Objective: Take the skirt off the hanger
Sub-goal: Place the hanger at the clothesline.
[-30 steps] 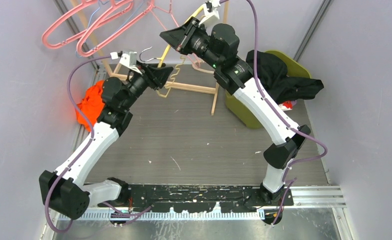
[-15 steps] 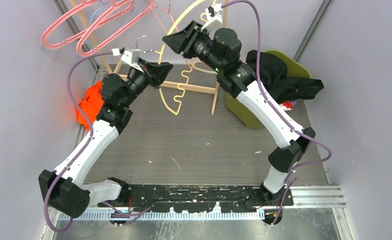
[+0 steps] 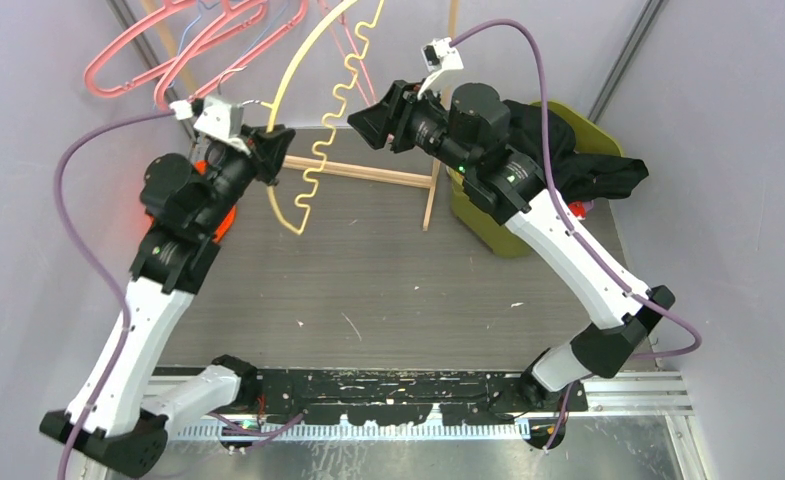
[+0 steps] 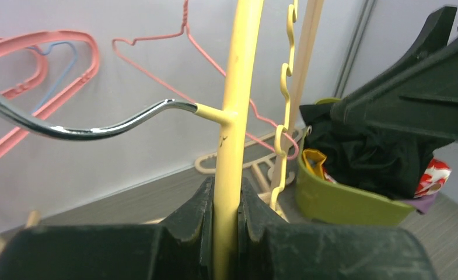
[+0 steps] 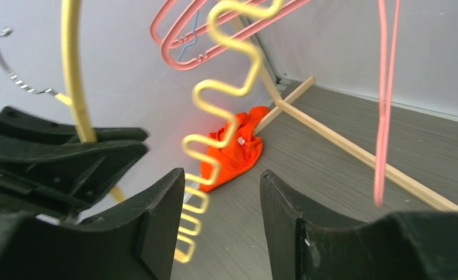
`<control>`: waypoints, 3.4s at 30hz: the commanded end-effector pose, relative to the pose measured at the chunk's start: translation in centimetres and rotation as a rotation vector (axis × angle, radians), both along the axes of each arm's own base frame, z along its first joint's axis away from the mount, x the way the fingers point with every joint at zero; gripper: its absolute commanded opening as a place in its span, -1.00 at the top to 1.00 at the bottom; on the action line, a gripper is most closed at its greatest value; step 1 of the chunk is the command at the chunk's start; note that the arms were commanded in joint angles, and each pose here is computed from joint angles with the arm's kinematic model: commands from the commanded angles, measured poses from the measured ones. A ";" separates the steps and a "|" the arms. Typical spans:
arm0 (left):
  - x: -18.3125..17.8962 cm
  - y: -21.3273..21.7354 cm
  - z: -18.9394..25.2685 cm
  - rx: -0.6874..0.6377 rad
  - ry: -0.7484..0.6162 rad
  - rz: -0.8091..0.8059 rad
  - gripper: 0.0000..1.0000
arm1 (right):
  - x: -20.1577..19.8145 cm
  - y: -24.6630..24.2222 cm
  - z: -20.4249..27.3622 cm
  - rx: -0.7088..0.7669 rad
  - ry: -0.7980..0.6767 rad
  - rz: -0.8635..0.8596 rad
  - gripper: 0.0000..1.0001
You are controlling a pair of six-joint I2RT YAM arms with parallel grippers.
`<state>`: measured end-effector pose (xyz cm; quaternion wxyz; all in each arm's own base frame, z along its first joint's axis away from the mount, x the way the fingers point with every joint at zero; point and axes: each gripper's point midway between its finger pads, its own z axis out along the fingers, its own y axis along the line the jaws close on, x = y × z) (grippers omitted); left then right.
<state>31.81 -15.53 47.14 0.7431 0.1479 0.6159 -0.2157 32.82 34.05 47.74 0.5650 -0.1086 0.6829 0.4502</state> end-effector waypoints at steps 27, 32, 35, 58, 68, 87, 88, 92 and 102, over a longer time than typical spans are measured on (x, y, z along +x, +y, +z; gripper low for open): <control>10.8 7.5 0.1 0.493 0.247 0.540 1.00 | 0.8 -12.6 2.3 -0.219 -0.197 -0.494 -0.09; 13.1 7.8 1.0 0.496 0.227 0.595 1.00 | 0.9 -13.9 2.1 -0.252 -0.208 -0.530 -0.09; 13.6 7.7 0.3 0.501 0.237 0.601 1.00 | 1.0 -14.4 1.7 -0.261 -0.202 -0.547 -0.09; 20.8 4.8 2.6 0.248 0.113 0.499 1.00 | 1.5 -16.7 1.2 -0.251 -0.193 -0.609 -0.08; 22.2 4.5 4.0 0.087 0.073 0.411 1.00 | 1.5 -17.0 1.1 -0.235 -0.185 -0.614 -0.07; 24.6 1.4 5.5 -0.196 0.100 -0.014 1.00 | 2.2 -17.4 2.0 -0.228 -0.201 -0.634 -0.05; 24.9 1.3 5.1 -0.212 0.115 -0.034 1.00 | 2.2 -17.5 2.1 -0.228 -0.202 -0.635 -0.05; 25.6 0.6 3.4 -0.228 0.165 -0.086 1.00 | 2.4 -17.6 2.1 -0.228 -0.201 -0.642 -0.05; 25.5 -0.7 3.1 -0.267 0.191 -0.173 1.00 | 2.8 -17.3 1.8 -0.221 -0.193 -0.633 -0.04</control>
